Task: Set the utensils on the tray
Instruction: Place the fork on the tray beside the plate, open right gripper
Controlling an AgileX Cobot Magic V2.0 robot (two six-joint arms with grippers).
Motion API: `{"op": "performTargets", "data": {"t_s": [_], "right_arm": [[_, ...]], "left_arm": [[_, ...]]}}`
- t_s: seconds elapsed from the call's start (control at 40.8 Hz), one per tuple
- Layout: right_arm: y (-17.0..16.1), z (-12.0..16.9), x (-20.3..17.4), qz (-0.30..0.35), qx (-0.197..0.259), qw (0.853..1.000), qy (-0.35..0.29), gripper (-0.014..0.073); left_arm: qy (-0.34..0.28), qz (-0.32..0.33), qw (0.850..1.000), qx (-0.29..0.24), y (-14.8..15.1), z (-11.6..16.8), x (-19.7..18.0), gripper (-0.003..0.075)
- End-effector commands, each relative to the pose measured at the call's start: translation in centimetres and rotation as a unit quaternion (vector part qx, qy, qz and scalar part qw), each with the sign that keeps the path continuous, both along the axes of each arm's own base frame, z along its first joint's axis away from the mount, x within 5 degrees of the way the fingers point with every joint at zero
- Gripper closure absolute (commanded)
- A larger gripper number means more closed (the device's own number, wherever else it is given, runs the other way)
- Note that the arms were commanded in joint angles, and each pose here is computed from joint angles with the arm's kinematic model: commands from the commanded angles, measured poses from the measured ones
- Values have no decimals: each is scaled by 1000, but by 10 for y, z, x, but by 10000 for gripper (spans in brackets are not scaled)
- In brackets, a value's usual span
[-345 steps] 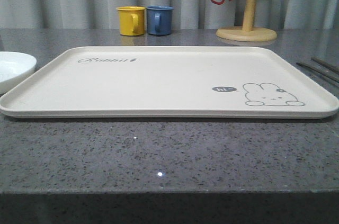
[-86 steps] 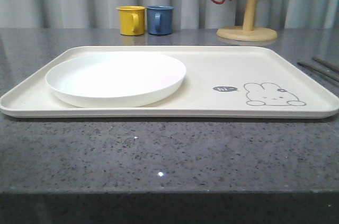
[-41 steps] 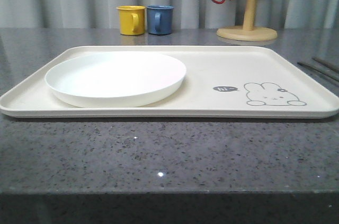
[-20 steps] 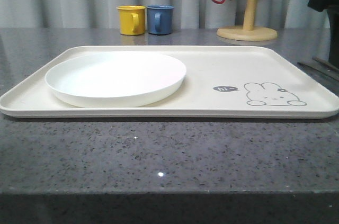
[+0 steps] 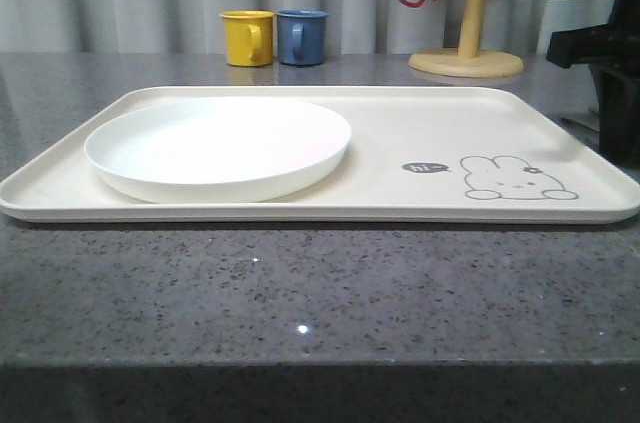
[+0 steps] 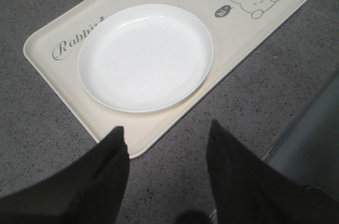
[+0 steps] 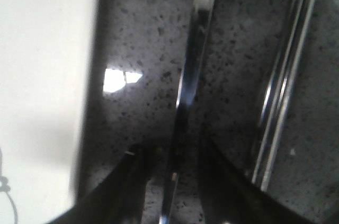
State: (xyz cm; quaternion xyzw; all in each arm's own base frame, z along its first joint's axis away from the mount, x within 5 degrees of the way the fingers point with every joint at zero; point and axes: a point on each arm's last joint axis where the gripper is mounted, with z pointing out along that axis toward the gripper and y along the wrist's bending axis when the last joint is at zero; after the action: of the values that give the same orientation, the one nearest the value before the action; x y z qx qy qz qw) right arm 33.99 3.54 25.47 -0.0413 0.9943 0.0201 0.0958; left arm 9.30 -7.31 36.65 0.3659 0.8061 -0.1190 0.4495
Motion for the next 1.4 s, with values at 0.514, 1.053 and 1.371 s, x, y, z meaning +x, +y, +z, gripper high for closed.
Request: {"op": "performTargets", "data": {"t_s": [0.514, 1.053, 1.371], "right_arm": [[17, 75, -21, 24, 38, 997, -67, 581], [128, 76, -13, 0, 135, 989, -61, 580], [136, 41, 8, -86, 139, 986, -27, 573]], "left_arm": [[-34, 1, 999, -35, -2, 14, 2, 385], [-34, 1, 999, -35, -2, 14, 2, 385], [-34, 1, 999, -35, -2, 14, 2, 385]]}}
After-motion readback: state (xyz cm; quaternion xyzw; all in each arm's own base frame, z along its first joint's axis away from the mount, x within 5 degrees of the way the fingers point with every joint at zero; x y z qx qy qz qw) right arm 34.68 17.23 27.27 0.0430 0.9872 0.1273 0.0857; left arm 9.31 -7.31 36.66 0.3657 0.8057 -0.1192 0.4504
